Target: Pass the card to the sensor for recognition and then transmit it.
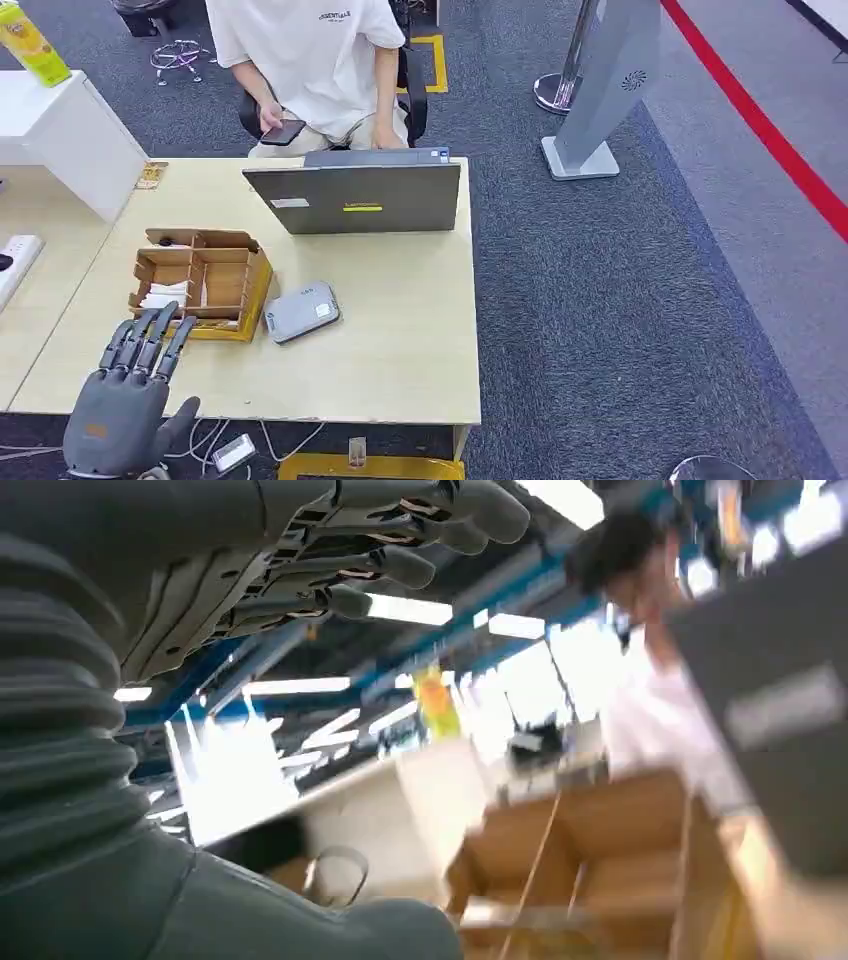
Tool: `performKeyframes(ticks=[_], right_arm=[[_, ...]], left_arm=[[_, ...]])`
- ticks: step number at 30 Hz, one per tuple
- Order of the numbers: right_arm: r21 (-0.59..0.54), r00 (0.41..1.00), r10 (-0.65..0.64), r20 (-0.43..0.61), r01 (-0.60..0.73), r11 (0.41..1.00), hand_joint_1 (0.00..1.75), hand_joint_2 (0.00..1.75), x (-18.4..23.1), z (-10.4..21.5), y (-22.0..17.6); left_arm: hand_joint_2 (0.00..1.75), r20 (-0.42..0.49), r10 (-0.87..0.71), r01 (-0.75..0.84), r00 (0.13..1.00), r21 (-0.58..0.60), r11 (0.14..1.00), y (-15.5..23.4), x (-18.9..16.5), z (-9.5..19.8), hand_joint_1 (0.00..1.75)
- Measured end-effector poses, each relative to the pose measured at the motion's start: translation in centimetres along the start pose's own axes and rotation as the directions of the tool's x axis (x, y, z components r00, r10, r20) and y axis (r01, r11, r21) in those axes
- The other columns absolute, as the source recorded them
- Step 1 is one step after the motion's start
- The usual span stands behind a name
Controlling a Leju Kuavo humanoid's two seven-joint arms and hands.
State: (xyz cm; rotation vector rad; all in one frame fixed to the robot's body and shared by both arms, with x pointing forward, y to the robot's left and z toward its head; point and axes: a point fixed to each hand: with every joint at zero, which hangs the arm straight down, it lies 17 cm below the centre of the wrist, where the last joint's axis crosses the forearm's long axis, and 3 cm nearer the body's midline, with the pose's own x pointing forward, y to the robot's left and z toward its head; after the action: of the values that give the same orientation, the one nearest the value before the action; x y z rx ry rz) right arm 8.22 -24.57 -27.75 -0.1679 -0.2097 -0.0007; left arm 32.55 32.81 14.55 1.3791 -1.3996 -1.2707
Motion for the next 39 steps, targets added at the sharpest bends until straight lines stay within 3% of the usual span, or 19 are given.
performKeyframes(ticks=[6, 15, 26, 39], right_arm=[[0.017, 1.000, 0.019, -0.001, -0.019, 1.000, 0.00, 1.75, 0.2, 0.0, 0.2], [0.031, 0.999, 0.054, 0.000, -0.054, 0.998, 0.00, 1.75, 0.4, 0.0, 0.3], [0.036, 0.997, 0.081, -0.002, -0.080, 0.996, 0.00, 1.75, 0.4, 0.0, 0.4], [0.043, 0.995, 0.104, 0.003, -0.104, 0.994, 0.00, 1.75, 0.4, 0.0, 0.6]], left_arm=[[1.75, -0.092, -0.072, 0.054, 0.993, -0.181, 0.982, -5.5, -6.1, -2.1, 0.00], [1.75, -0.188, -0.110, 0.060, 0.976, -0.254, 0.965, -8.8, -10.4, -6.2, 0.00], [1.75, -0.245, -0.092, 0.025, 0.965, -0.266, 0.964, -10.7, -10.6, -9.7, 0.00], [1.75, -0.202, -0.048, 0.004, 0.978, -0.210, 0.978, -10.6, -7.5, -12.3, 0.00]])
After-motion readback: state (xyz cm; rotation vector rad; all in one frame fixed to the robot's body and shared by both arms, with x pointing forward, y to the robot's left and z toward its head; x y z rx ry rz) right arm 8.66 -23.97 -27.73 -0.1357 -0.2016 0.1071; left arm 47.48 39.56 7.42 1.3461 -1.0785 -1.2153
